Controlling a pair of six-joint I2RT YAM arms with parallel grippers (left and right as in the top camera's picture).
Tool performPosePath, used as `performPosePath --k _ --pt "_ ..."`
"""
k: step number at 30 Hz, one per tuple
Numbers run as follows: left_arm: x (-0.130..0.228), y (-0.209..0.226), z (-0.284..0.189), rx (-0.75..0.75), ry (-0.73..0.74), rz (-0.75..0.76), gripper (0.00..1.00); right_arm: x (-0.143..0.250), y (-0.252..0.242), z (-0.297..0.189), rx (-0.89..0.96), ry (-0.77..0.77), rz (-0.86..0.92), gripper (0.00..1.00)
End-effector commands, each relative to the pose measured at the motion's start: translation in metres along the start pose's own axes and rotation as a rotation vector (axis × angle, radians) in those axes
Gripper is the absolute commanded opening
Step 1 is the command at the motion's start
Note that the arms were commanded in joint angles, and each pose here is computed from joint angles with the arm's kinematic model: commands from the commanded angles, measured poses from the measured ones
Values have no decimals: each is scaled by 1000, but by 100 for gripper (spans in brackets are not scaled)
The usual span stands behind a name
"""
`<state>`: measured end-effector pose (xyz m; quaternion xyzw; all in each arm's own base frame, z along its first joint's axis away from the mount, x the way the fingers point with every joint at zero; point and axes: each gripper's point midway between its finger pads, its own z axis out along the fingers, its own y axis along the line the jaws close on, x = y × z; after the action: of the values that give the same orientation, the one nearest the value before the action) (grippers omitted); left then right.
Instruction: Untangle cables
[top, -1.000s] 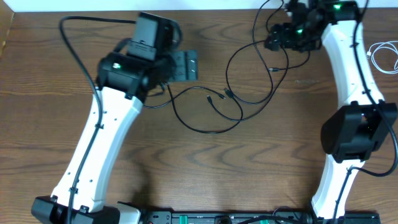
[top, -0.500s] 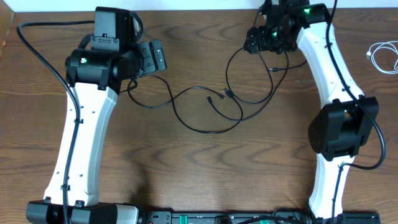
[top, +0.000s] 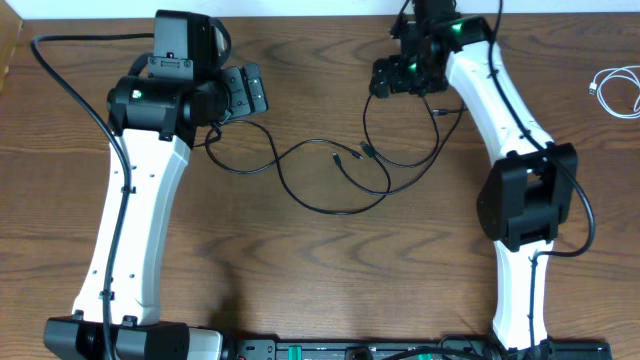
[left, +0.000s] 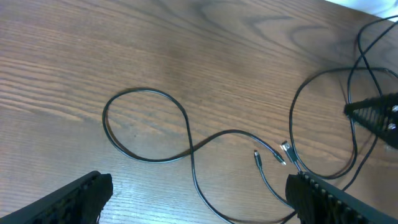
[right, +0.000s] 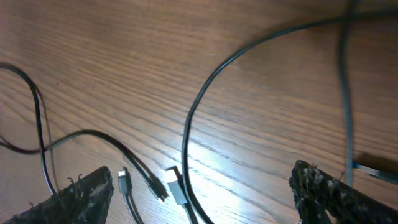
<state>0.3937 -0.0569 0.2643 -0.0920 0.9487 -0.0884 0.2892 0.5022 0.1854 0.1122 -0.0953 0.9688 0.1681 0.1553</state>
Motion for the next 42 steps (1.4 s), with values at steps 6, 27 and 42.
performPosePath --k 6,27,42 --pt "-6 21 3 -39 -3 -43 95 5 31 21 41 1 -10 86" --pt "-6 22 3 -41 -2 -45 95 26 -1 105 336 29 21 60" --pt "-5 22 3 -41 0 -45 95 61 -107 66 731 184 64 62"
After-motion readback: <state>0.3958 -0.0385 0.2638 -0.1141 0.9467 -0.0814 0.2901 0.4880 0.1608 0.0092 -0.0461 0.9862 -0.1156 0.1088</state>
